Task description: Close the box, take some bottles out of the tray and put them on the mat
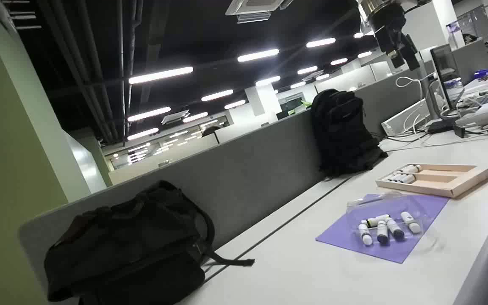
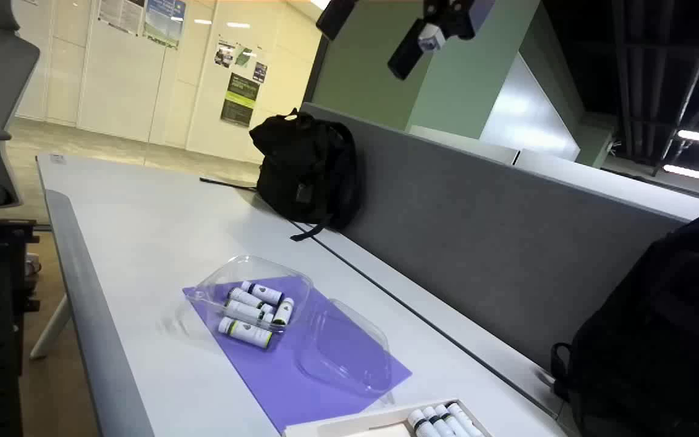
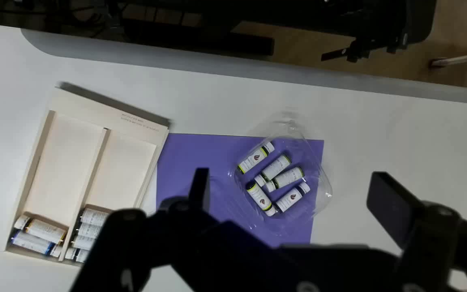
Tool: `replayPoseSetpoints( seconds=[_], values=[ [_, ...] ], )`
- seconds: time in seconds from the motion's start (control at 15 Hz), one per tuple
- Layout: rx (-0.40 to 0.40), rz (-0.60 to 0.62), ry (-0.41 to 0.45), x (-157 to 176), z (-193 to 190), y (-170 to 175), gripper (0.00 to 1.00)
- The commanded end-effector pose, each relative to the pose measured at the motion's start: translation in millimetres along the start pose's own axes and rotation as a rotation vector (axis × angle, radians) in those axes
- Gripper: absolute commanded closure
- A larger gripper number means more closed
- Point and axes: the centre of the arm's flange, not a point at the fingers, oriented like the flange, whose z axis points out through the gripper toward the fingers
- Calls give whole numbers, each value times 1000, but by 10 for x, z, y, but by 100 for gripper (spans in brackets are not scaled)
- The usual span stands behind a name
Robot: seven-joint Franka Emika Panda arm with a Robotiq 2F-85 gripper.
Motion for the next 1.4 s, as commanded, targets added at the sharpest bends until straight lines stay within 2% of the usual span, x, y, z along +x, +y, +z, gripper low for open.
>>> replayPoseSetpoints(
  seconds=[0.0,0.47,0.6,0.87,1.0,1.33],
  values=[
    [-1,0,1,3,0,1,0],
    [-1,-1,2,4,-1,2,0],
    [28,86,104,227,1,97,0],
    [117,273,225,894,277,367,0],
    [164,368,260,1230,497,507,0],
    [292,588,278,2117,947,698,0]
  ],
)
